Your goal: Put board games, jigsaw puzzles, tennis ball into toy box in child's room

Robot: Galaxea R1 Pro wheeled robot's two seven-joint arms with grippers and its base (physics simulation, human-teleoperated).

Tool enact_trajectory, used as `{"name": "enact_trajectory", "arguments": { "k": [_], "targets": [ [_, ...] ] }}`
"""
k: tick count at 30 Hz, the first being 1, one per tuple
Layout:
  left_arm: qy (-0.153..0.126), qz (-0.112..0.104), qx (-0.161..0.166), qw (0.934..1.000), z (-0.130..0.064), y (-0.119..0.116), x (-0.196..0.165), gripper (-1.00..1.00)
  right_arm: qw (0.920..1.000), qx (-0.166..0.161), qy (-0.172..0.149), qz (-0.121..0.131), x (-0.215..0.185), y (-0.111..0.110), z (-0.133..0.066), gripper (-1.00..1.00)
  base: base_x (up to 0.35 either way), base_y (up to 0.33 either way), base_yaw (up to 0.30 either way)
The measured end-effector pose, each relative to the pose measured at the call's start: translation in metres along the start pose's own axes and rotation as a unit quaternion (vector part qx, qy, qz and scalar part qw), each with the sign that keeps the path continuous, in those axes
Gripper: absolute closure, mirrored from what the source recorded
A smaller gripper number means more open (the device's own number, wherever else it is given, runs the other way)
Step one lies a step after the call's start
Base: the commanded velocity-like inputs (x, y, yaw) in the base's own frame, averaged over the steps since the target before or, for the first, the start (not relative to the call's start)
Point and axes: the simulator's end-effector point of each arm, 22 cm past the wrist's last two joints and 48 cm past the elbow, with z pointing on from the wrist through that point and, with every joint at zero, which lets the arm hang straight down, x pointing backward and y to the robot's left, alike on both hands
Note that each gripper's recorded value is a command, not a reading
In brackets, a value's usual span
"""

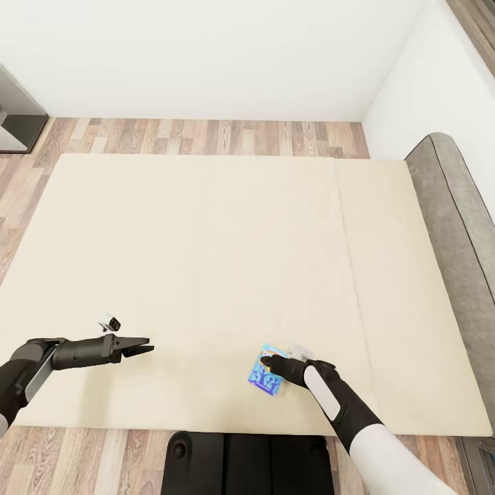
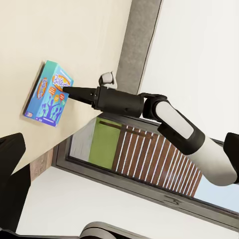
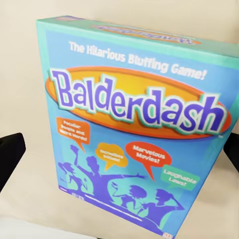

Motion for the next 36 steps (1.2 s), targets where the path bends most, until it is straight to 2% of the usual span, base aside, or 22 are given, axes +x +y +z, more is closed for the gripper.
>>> {"name": "enact_trajectory", "arguments": {
  "k": [36],
  "targets": [
    [0.002,-0.007,-0.002,1.0,0.0015,0.0076,0.0029,-1.0,0.9999,0.004,0.005,0.008,0.0049,-0.0077,0.0045,-1.0,0.0,0.0,0.0]
  ]
}}
